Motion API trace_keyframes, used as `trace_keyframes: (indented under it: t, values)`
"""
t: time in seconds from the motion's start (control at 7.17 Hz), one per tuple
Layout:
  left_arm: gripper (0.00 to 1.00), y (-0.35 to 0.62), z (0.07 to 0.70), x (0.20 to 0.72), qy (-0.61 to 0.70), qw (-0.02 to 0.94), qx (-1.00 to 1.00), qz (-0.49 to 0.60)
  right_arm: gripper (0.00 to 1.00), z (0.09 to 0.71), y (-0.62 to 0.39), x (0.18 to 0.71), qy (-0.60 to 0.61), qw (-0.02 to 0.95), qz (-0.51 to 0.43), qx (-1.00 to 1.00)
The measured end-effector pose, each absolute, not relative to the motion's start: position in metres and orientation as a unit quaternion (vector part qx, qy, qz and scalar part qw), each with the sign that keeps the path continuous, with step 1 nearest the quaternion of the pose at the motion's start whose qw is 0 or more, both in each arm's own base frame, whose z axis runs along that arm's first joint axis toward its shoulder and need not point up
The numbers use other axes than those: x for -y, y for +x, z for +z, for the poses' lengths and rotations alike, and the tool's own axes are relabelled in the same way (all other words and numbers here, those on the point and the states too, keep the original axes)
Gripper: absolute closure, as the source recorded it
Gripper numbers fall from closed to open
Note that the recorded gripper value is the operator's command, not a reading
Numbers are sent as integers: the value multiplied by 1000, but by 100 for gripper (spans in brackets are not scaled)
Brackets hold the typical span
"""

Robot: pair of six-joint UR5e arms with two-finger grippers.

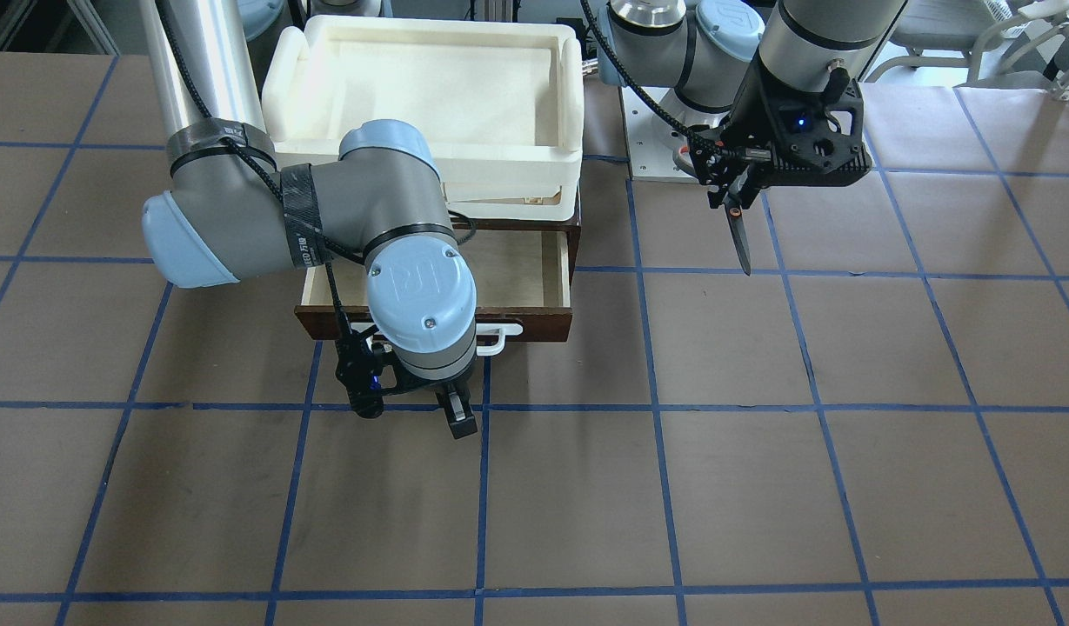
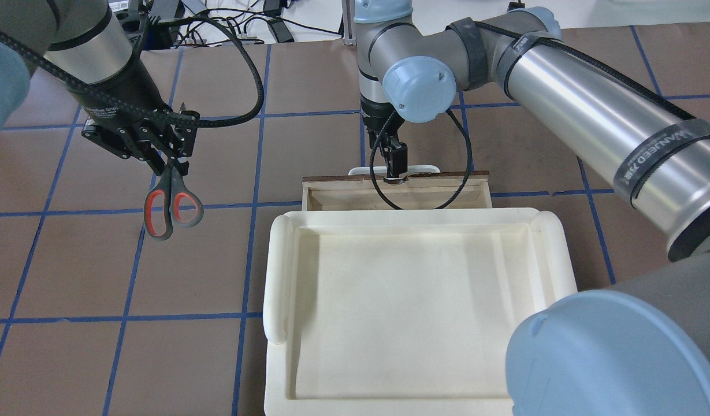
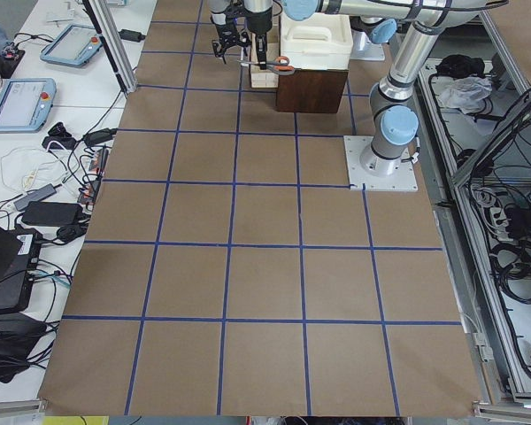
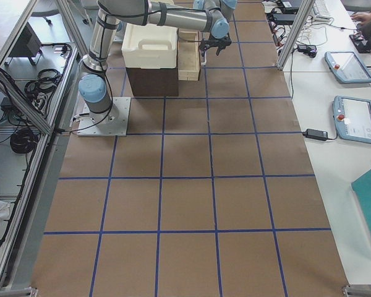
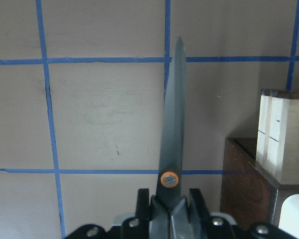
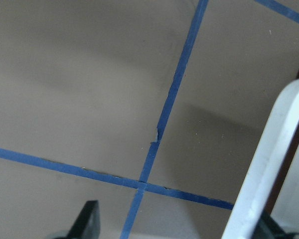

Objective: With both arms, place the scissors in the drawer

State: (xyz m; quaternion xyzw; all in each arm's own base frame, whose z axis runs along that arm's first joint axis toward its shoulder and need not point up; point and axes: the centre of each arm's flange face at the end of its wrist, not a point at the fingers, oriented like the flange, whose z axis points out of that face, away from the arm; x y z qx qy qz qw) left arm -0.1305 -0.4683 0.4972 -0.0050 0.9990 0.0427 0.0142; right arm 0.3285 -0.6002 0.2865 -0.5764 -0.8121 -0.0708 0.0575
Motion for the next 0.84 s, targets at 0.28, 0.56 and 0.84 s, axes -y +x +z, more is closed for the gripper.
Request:
trace_keyframes:
  t: [0.28,0.56,0.84]
  values:
    - [97,-131,497,468,-5,14,-999,43,0,283,331,611,-572,53,-67,816]
    - [97,-131,497,468,-5,14,-999,43,0,284,332,621,-571,48,-63,817]
    - [97,-131,497,468,-5,14,-999,43,0,288,329,627,-569,42,-60,819]
